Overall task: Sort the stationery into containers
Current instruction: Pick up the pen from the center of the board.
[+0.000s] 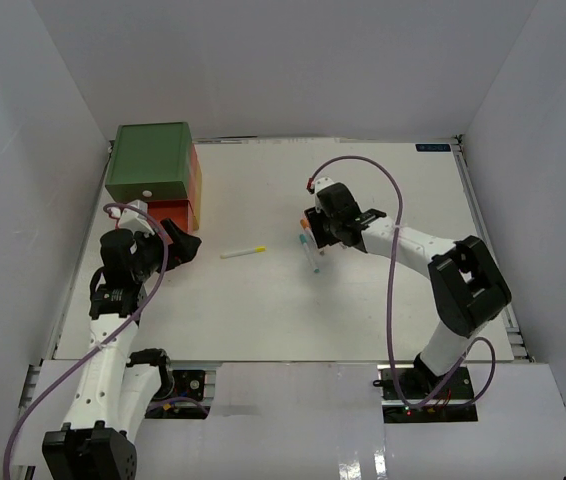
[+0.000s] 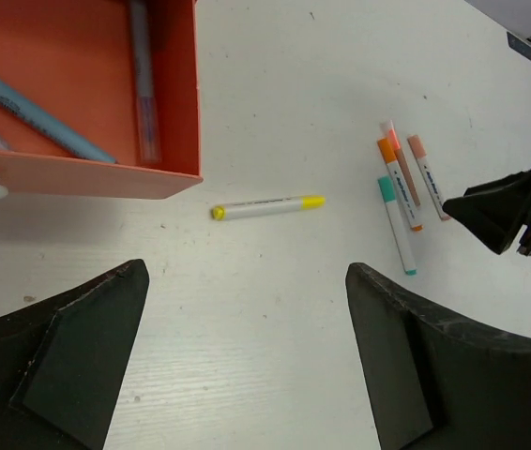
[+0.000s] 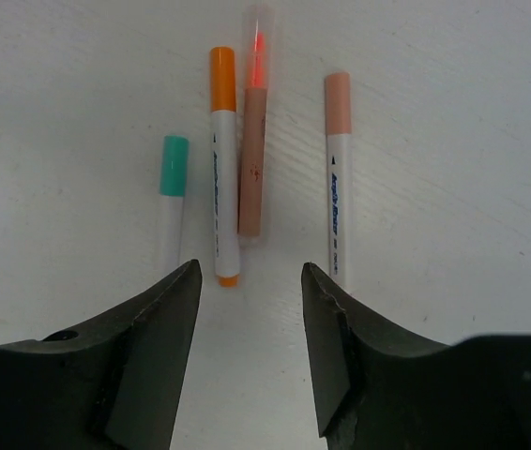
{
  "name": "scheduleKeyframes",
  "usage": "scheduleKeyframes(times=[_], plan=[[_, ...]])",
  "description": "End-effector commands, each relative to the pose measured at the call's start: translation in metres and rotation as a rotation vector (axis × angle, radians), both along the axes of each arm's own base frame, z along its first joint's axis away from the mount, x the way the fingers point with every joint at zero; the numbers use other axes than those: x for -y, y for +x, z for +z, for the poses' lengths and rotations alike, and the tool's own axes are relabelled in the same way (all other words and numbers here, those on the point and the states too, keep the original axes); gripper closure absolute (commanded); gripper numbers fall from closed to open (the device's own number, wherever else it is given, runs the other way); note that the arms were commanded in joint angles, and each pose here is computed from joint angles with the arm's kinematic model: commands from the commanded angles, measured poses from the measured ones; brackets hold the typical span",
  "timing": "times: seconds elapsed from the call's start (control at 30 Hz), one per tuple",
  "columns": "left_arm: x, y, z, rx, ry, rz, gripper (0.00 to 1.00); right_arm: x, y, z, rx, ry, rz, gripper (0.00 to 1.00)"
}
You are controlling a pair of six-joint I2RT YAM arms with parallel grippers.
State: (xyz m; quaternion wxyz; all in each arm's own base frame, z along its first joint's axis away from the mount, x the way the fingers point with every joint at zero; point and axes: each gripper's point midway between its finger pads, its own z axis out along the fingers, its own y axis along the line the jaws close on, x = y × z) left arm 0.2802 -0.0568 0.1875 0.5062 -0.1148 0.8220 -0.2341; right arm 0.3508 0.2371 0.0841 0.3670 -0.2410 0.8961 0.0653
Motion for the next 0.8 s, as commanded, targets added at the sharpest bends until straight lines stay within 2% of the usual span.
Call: scheduleKeyframes(times=[0.0,0.13,0.37,0.43,0.77], plan=[[0.001,0.000,0.005,0.034,0.033,-0.024,0.03,-0.012,0.021,0.009,0.017,-0.006,0.027,0.47],[0.003,0.001,0.002,0.021,0.025,-0.034,0.03,-0.014,0.037,-0.012,-0.019,-0.046,0.025,0.55],[0.006,0.000,0.002,0.027,0.020,-0.050,0.03,-0.016,0.056,-0.027,-0.047,-0.053,0.016,0.58],[0.007,0.000,0.002,0.026,0.018,-0.051,0.03,-0.018,0.058,-0.029,-0.051,-0.050,0.018,0.63],[0.010,0.000,0.001,0.022,0.011,-0.069,0.03,-0.023,0.059,-0.041,-0.088,-0.041,0.038,0.64]])
